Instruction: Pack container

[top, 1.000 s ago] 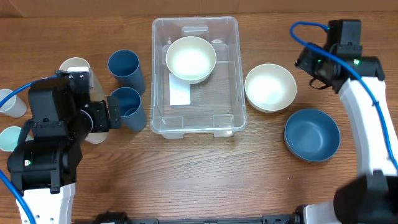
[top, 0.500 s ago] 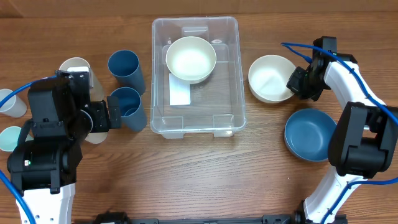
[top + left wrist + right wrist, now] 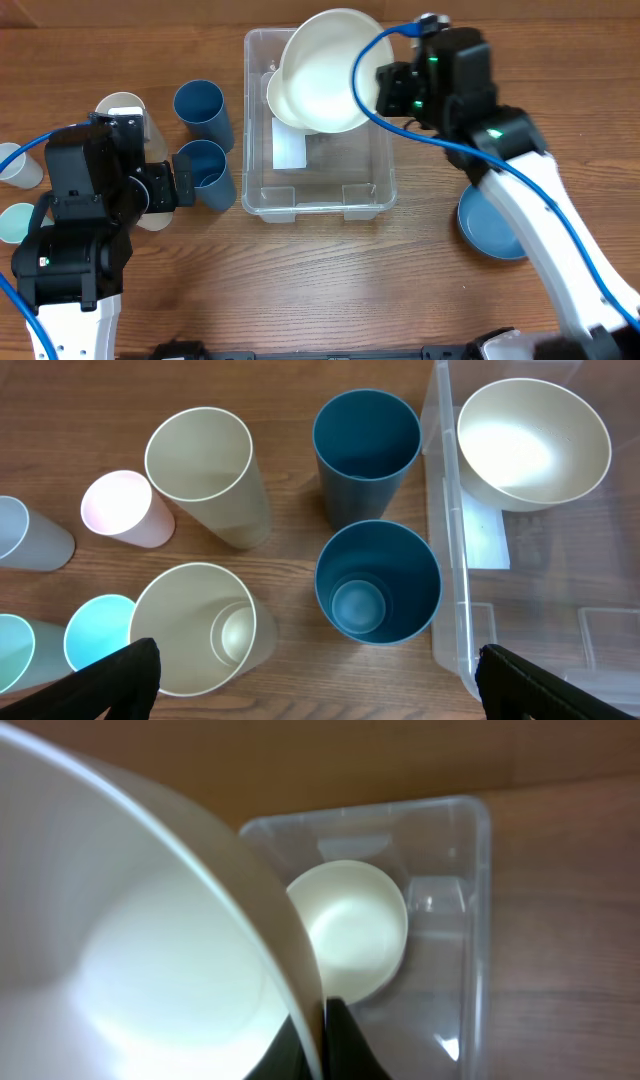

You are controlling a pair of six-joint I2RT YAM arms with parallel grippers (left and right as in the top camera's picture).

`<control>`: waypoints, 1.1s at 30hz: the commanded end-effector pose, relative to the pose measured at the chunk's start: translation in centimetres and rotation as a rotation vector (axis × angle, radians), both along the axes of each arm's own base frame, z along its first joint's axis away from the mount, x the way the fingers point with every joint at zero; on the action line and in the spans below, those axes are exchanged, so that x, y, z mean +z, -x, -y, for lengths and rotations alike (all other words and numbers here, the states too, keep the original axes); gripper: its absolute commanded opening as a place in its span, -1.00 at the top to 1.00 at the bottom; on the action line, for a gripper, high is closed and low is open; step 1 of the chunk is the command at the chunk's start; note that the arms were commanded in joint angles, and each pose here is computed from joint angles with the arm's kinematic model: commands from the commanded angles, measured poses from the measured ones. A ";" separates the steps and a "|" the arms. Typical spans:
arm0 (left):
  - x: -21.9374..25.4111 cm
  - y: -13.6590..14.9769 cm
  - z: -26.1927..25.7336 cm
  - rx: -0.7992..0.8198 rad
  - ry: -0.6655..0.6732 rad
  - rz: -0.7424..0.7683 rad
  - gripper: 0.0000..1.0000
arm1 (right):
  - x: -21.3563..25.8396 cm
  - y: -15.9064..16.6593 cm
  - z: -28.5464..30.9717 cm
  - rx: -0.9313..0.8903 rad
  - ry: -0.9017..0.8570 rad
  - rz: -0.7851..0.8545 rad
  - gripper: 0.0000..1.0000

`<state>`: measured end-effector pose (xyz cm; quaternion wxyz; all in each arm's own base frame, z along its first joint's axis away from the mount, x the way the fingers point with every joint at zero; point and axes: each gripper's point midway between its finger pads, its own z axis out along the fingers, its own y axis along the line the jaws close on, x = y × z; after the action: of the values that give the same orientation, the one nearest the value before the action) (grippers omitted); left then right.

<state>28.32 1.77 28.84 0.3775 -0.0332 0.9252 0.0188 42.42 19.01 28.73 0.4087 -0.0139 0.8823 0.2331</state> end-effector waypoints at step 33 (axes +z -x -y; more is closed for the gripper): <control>0.8 -0.2 0.1 -0.018 -0.021 0.021 -1.00 | -17.3 11.9 -1.4 0.111 0.153 -0.729 0.92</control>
<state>28.32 1.77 28.84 0.3775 -0.0332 0.9252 0.0188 32.21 19.51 11.33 0.0754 0.0102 0.9812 0.1774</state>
